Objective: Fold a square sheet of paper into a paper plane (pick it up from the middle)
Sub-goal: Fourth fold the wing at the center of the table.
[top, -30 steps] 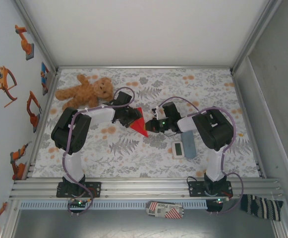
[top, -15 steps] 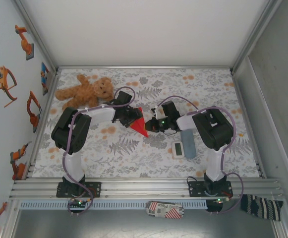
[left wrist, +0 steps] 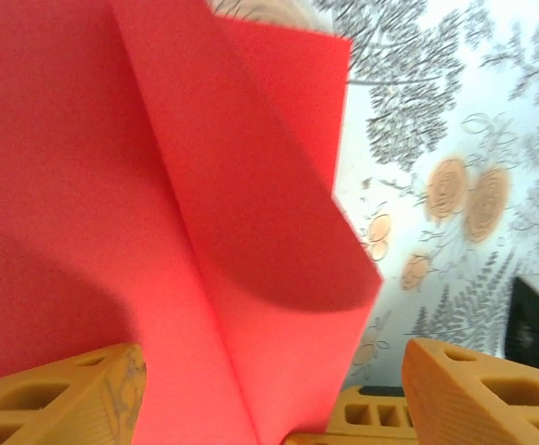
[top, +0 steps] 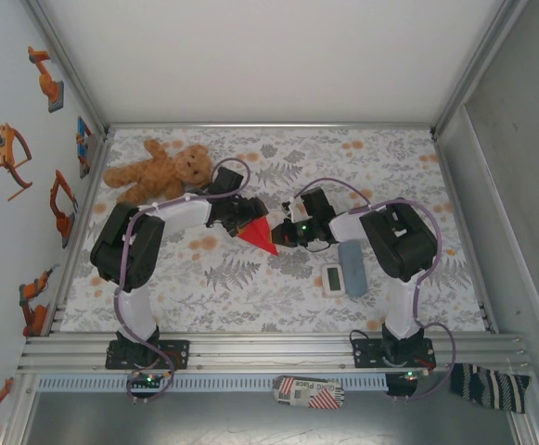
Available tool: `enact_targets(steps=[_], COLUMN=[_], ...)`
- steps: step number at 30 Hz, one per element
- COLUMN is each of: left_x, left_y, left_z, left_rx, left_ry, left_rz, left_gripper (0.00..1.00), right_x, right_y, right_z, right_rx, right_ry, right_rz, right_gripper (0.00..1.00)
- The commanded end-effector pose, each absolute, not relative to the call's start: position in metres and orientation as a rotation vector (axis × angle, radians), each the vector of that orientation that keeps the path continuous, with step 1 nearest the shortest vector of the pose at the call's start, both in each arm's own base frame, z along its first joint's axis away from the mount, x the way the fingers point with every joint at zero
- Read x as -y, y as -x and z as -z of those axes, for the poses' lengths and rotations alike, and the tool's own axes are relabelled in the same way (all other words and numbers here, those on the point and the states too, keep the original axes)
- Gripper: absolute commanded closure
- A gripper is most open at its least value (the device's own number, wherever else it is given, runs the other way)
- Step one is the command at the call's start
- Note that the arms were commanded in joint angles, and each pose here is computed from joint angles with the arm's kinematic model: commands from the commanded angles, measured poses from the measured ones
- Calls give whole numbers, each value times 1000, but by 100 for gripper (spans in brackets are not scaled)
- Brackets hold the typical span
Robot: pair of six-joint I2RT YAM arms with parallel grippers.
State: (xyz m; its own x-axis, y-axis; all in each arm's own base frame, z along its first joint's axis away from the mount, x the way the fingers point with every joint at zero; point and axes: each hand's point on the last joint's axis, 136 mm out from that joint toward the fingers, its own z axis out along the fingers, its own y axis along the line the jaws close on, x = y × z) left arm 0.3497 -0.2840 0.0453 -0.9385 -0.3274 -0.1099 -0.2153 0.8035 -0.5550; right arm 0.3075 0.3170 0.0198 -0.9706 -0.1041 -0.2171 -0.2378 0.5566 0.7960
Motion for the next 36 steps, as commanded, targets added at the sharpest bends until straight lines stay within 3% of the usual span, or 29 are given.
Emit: enact_targets(steps=[1, 8, 13, 17, 36], left_x=[285, 282, 291, 303, 297], left_y=[-352, -343, -342, -346, -355], left_z=[-71, -64, -56, -65, -32], left_rx=[-2728, -2715, -2702, -2647, -2680], left_ry=[355, 357, 367, 335, 425], left_rz=[888, 928, 1019, 1122, 1111], left_gripper=[25, 33, 57, 67, 80], right_x=[-286, -288, -287, -287, -284], right_y=[-281, -281, -281, -281, -281], right_z=[48, 47, 48, 49, 51], right_rx=[-2901, -2896, -2904, -2911, -2941], right_ry=[184, 206, 207, 209, 210], right_rz=[-1111, -1112, -1102, -1089, -1055], right_gripper=[94, 94, 94, 94, 92])
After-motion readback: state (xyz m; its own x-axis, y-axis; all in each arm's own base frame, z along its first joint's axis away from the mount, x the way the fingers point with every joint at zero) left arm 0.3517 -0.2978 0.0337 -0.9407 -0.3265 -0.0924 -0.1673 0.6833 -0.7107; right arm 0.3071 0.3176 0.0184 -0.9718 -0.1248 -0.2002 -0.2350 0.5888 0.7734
